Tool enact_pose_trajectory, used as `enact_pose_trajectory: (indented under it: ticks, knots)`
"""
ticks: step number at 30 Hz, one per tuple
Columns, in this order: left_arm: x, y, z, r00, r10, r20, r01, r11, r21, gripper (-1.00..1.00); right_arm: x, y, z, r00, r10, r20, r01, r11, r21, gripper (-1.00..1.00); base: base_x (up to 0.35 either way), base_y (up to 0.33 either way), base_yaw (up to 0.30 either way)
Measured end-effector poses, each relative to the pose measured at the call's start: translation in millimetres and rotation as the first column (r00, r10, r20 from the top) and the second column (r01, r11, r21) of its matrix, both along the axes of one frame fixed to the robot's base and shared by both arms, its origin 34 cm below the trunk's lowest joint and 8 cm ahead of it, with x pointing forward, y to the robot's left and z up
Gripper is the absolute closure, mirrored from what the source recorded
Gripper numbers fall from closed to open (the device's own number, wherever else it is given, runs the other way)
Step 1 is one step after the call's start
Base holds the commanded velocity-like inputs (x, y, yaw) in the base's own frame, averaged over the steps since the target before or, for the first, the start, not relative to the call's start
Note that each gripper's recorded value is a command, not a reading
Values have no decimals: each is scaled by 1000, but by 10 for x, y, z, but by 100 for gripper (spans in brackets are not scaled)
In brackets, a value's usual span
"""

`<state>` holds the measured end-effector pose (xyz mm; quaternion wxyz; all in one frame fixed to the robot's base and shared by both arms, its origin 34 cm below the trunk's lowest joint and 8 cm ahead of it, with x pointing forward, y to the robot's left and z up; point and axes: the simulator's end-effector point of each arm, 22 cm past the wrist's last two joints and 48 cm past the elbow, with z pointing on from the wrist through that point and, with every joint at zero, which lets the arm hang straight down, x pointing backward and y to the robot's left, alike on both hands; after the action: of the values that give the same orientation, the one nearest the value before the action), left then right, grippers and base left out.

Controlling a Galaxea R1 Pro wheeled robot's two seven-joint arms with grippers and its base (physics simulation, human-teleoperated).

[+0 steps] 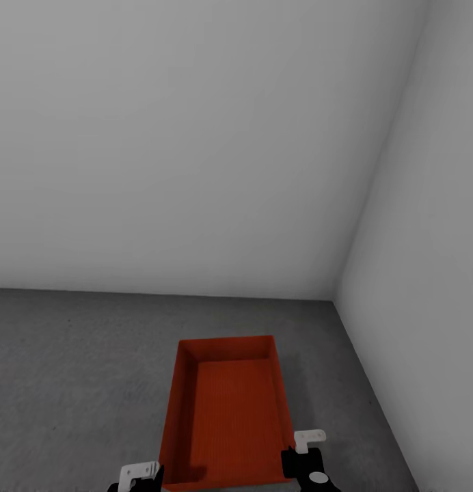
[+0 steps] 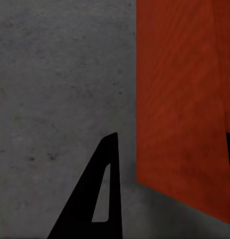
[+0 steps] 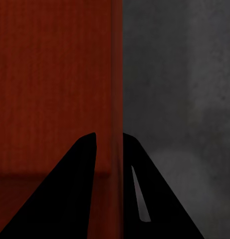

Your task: Move the two storage containers from the living room to the garage. In the garage, place one container on the floor and stack the other container on top of it (either order is fine).

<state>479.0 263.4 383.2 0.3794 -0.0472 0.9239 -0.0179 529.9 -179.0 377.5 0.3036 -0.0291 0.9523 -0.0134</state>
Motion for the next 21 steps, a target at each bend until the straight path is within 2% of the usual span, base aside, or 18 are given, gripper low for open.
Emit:
enact_pose_trajectory:
  ticks: [21]
  knots:
    - [-86, 0, -98, 1000, 1, -28, -1, 1000, 0, 100, -86, 0, -112, 1000, 0, -28, 0, 1000, 0, 100, 0, 0, 0]
